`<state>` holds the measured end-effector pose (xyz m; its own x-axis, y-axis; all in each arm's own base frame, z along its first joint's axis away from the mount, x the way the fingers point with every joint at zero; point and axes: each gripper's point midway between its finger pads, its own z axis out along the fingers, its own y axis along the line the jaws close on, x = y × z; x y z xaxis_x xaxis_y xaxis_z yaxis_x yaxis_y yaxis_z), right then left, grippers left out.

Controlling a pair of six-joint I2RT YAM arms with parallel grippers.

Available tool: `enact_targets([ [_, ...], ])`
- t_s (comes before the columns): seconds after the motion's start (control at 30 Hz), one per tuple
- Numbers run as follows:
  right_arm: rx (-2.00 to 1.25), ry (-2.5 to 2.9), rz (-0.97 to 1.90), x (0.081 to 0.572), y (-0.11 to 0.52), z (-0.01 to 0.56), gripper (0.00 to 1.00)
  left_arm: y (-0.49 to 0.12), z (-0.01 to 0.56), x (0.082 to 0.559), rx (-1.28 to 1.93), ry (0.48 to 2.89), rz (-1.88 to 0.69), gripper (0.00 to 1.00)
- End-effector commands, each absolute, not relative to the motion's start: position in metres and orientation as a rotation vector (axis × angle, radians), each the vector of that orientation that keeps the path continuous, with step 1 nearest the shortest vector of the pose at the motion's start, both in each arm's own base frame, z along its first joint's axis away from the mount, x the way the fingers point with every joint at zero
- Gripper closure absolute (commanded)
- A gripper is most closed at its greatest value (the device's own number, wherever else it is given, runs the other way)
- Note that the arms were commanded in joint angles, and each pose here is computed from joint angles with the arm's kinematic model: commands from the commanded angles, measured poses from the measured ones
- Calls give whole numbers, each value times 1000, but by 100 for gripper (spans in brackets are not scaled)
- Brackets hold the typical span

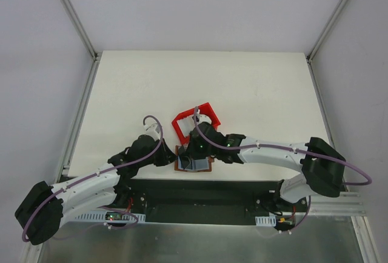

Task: Put the credit cards into the card holder
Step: Turn over the card slot in the card holder.

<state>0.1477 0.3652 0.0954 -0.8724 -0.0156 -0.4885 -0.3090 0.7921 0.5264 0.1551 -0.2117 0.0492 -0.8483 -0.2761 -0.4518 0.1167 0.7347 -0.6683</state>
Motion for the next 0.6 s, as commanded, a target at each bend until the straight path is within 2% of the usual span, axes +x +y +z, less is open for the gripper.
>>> enact_targets([
  [0.0,-231,2550,840,142,372,104,100,-223,71,159,-63,2338,-1025,100],
  [0.2,-255,2587,721,139,367,96,99,-226,76,160,-43,2325,-1025,100],
  [0.43,-320,2409,850,141,379,139,100,-223,76,161,-60,2322,-1005,100],
  [0.57,-264,2390,753,149,354,142,100,-224,82,163,-41,2310,-1004,100],
])
